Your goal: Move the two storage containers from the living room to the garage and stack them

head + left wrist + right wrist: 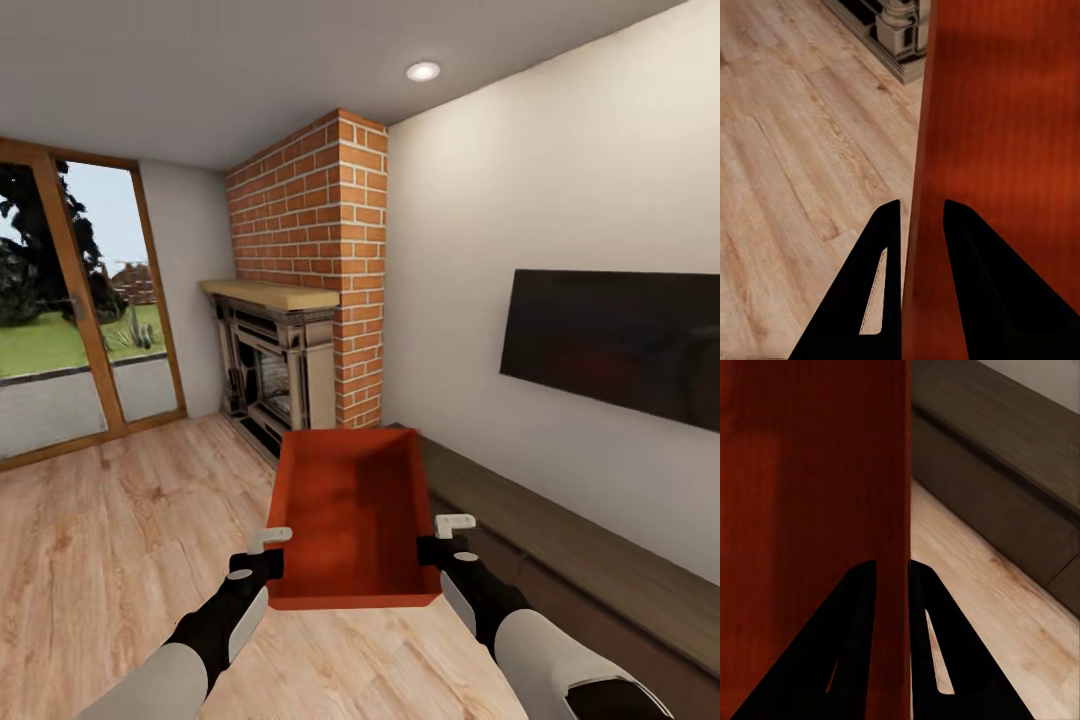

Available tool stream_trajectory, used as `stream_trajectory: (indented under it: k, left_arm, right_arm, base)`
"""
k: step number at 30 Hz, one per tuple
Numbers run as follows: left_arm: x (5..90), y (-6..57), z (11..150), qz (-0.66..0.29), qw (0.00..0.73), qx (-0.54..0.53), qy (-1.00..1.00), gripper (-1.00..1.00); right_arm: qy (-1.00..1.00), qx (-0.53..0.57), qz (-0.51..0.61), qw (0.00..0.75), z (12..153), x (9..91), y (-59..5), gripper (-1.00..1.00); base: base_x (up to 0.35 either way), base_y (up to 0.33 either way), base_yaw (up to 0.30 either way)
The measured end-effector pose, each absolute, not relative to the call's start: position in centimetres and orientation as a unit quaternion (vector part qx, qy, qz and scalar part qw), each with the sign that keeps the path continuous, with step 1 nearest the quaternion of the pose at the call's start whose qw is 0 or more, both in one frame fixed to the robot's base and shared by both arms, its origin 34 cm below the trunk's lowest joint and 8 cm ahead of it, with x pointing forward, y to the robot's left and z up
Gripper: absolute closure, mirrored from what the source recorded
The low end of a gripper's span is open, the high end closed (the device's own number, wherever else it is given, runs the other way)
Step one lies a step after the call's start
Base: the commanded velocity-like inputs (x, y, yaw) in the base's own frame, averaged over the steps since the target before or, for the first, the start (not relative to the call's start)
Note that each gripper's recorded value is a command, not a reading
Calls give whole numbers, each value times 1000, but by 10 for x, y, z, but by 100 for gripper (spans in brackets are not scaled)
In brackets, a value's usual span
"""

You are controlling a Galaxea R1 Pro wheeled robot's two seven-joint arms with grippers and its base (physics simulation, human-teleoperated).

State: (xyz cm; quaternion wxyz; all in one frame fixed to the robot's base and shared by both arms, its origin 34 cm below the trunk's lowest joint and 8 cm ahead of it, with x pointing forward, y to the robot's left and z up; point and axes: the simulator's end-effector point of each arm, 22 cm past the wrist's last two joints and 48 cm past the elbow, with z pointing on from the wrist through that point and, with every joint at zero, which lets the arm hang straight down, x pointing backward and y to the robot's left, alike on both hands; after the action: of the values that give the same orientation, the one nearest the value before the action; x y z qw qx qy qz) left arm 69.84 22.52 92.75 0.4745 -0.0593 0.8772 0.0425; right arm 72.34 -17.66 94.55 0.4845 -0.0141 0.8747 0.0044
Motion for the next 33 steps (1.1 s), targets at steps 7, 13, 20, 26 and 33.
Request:
stream_trajectory:
  k: [7, 13, 20, 26, 33]
  left_arm:
    - [699, 226, 930, 43, 476, -59, 876, 100]
    - [699, 225, 931, 42, 477, -59, 876, 100]
    - [700, 225, 934, 42, 480, -59, 874, 100]
    - [700, 225, 936, 42, 481, -59, 874, 100]
    - [700, 225, 937, 42, 482, -60, 873, 100]
  right_arm:
    - [874, -14, 5, 486, 948, 724, -176, 100]
    - [873, -14, 4, 487, 949, 724, -176, 100]
    - [872, -14, 5, 490, 952, 724, -176, 100]
    - [871, -14, 5, 491, 954, 724, -177, 100]
    - [870, -14, 4, 492, 956, 724, -177, 100]
  base:
    - [0, 0, 264]
    - [0, 0, 264]
    - [0, 0, 264]
    - [0, 0, 264]
    - [0, 0, 264]
